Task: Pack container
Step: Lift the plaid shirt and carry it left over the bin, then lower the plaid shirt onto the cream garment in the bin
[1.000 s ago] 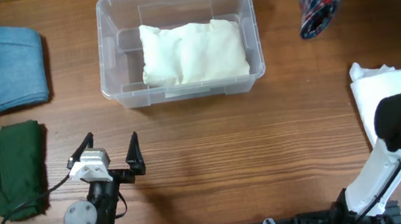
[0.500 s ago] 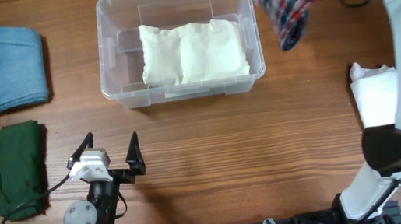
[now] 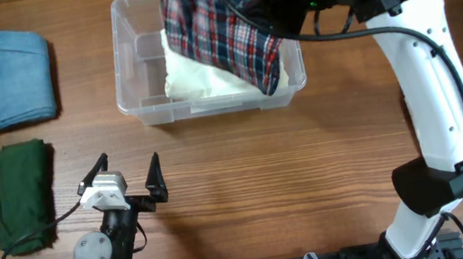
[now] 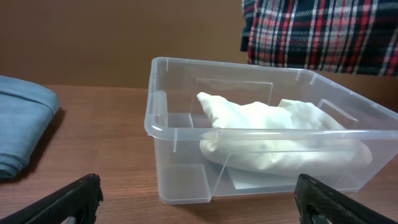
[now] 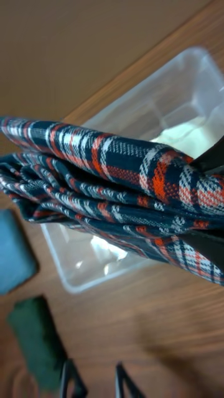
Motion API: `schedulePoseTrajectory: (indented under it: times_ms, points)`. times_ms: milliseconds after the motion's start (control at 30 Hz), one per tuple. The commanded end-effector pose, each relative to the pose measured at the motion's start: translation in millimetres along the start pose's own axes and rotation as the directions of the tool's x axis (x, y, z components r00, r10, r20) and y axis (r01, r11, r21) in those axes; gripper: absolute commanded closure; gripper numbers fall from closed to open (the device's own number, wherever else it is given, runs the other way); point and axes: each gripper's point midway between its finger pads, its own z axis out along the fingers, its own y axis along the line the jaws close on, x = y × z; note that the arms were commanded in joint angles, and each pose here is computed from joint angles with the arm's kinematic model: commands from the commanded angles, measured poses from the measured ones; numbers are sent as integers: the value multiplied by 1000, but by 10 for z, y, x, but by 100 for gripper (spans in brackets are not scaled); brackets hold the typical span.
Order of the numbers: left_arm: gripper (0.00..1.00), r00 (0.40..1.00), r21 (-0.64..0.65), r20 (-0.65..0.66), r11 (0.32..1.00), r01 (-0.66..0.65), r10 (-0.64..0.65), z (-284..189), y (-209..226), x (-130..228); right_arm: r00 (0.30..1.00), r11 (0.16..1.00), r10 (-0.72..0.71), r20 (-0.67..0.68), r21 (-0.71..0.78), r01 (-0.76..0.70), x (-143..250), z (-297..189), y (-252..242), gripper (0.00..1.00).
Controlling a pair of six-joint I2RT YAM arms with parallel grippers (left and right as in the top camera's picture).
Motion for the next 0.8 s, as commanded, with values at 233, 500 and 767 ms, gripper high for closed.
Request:
schedulePoseTrajectory:
  times_ms: [233,500,767]
  points:
    - [0,1000,-3,-2,1000,6,-6,1,4,22,999,984,-8,50,-177,17,-86,516,189,96]
    - [0,1000,-4,-1,1000,6,-6,1,4,22,999,977,-22,23,-213,27,-36,767,259,96]
    - [0,1000,-4,-1,1000,6,-6,1,4,22,1000,974,-17,23,-225,22,-19,832,255,96]
